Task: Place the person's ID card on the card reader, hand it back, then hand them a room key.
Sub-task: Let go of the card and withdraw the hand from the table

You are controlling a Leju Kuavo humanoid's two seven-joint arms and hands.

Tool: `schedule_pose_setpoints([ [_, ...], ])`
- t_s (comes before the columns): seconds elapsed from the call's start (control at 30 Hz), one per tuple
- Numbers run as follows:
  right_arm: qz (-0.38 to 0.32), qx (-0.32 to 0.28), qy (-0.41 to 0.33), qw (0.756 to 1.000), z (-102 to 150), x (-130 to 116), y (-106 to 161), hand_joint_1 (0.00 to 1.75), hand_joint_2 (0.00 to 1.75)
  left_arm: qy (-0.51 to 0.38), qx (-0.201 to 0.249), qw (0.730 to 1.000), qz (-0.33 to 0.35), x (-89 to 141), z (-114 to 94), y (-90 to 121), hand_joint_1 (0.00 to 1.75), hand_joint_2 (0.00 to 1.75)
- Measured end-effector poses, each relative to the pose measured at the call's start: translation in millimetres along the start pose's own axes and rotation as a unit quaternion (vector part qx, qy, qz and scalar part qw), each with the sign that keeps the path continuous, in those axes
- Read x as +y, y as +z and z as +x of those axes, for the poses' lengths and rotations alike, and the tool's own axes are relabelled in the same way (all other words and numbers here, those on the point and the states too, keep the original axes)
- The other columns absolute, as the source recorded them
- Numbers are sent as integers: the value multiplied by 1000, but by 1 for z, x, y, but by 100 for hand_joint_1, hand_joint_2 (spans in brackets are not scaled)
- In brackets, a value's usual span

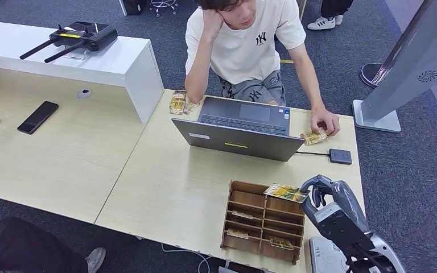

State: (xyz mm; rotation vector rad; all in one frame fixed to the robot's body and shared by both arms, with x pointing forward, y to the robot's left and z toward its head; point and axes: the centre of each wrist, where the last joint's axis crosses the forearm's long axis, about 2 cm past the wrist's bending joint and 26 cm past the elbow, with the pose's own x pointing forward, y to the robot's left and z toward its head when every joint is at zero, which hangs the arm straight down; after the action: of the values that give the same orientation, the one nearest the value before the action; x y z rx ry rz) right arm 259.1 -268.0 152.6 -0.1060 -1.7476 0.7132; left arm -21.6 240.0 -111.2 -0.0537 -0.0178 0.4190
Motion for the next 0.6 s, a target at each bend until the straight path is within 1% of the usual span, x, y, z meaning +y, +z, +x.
schedule_pose_setpoints([
  [0.17, -15, -42, -48, 998, 11, 1, -14, 175, 175, -2, -2, 1000, -1, 0, 0, 0, 0, 0],
  [0.47, -39, -141, -125, 981, 45, -6, -58, 175, 175, -13, -14, 1000, -5, -1, 3, 0, 0, 0],
  [0.6, -41, -174, -150, 972, 60, -10, -78, 175, 175, -22, -18, 1000, -9, -3, 6, 0, 0, 0],
])
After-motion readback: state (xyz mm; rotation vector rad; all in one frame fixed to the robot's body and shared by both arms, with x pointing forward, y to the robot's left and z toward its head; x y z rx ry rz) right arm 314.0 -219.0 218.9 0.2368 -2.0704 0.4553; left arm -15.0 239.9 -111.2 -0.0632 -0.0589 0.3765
